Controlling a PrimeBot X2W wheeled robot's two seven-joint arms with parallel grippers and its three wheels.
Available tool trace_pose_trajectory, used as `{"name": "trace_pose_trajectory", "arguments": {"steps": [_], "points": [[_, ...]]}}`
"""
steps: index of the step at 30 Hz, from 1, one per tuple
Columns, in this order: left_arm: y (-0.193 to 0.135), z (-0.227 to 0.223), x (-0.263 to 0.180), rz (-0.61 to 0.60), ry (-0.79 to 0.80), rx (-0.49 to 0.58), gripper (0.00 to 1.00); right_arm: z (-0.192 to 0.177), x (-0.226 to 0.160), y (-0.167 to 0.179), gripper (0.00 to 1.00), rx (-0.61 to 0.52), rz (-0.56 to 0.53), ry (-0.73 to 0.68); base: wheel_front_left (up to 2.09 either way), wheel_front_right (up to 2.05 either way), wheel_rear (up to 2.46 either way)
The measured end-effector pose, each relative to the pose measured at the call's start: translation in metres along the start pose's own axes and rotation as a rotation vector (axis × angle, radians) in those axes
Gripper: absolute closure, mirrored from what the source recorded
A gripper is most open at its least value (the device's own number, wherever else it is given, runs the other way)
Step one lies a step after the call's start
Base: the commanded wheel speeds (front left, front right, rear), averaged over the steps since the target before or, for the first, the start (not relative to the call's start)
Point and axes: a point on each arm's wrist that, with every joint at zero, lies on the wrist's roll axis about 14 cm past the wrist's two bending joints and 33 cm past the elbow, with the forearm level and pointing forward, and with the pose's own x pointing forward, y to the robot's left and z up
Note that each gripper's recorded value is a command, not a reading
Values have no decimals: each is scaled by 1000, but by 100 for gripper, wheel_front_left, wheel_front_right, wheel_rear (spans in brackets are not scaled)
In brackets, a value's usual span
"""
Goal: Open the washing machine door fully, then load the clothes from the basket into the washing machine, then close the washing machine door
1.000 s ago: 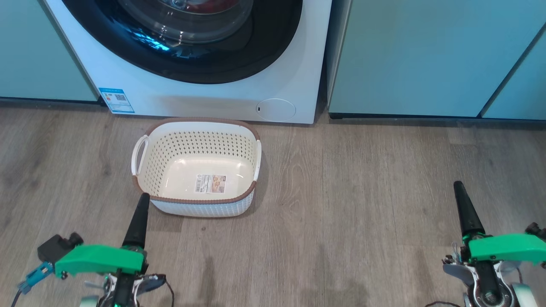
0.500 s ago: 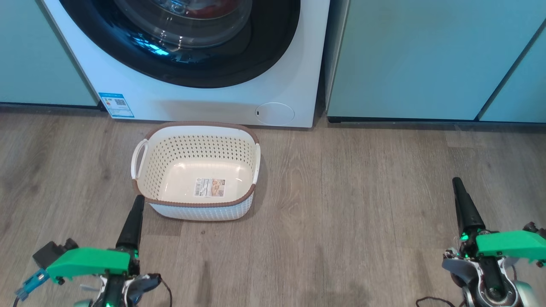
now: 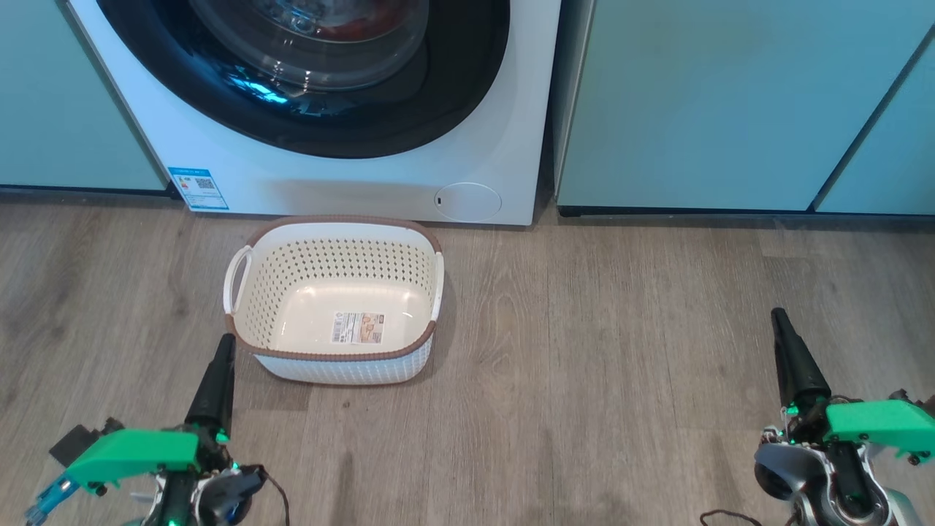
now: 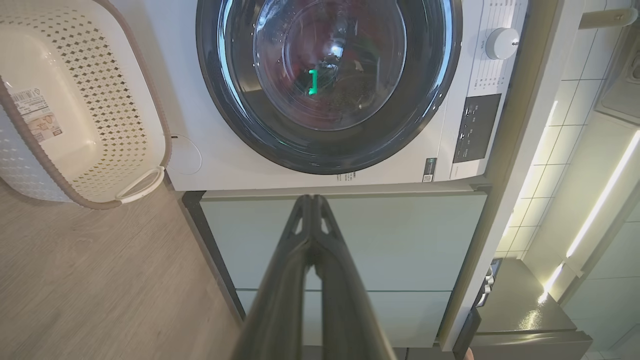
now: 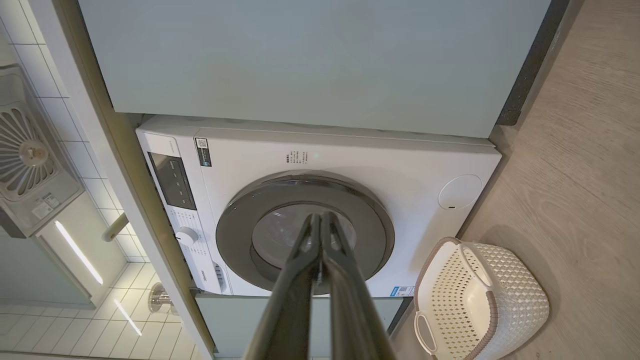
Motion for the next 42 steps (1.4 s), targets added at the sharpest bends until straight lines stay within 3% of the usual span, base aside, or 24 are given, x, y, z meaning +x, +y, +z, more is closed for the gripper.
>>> {"name": "trace_pose_trajectory", "arguments": {"steps": [5,42], "points": [[0,0,0,-2,8,-40,100,0,-1,0,100,42,3,3,0,0,0],[-1,3,0,-5,2,-44,100,0,-1,0,100,42,3,4,0,0,0]]}}
